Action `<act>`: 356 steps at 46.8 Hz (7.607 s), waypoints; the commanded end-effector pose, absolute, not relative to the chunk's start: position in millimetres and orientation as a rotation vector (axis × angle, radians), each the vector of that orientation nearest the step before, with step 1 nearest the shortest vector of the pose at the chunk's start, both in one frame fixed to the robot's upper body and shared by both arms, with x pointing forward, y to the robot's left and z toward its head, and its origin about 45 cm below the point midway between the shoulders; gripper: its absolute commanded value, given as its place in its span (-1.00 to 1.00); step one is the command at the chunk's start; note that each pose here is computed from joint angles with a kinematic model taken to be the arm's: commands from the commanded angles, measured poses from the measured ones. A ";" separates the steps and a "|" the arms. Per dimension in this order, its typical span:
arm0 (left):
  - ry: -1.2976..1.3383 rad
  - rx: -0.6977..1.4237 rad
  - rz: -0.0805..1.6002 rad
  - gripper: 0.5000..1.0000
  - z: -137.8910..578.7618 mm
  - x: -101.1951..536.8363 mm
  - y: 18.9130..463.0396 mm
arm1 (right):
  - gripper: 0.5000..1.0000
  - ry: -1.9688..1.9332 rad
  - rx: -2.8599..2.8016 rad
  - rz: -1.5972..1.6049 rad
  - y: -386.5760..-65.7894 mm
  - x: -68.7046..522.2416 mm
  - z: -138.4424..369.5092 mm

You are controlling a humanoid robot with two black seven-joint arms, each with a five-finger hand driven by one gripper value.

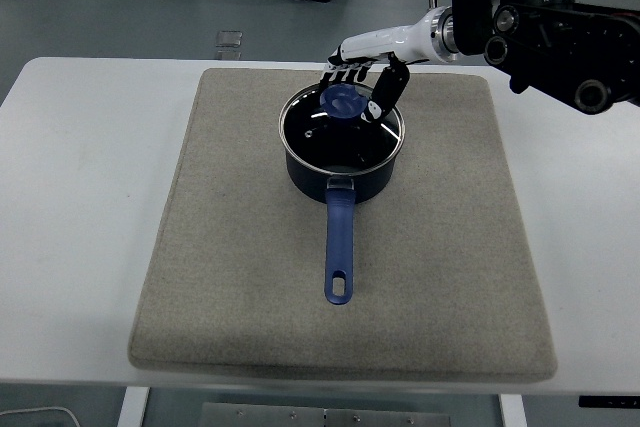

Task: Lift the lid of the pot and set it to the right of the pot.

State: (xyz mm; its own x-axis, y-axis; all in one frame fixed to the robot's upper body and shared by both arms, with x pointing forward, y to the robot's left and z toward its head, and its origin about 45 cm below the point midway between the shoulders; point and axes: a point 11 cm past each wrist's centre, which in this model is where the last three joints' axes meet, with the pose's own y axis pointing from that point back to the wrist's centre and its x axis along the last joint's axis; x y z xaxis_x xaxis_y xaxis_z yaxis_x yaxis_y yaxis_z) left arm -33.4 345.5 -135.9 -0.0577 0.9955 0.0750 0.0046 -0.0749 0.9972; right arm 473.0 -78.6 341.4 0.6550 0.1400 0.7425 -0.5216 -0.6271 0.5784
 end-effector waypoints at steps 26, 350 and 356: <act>1.217 1.238 1.306 1.00 -135.9 -33.3 345.5 | -0.39 -0.293 2.032 1.002 -77.8 472.9 342.2; 1.217 1.238 1.306 1.00 -135.9 -33.3 345.5 | 0.64 -1.281 2.457 0.230 -221.3 509.7 325.7; 1.217 1.238 1.306 1.00 -135.9 -33.3 345.5 | 0.64 -1.399 2.512 0.104 -219.7 514.0 320.8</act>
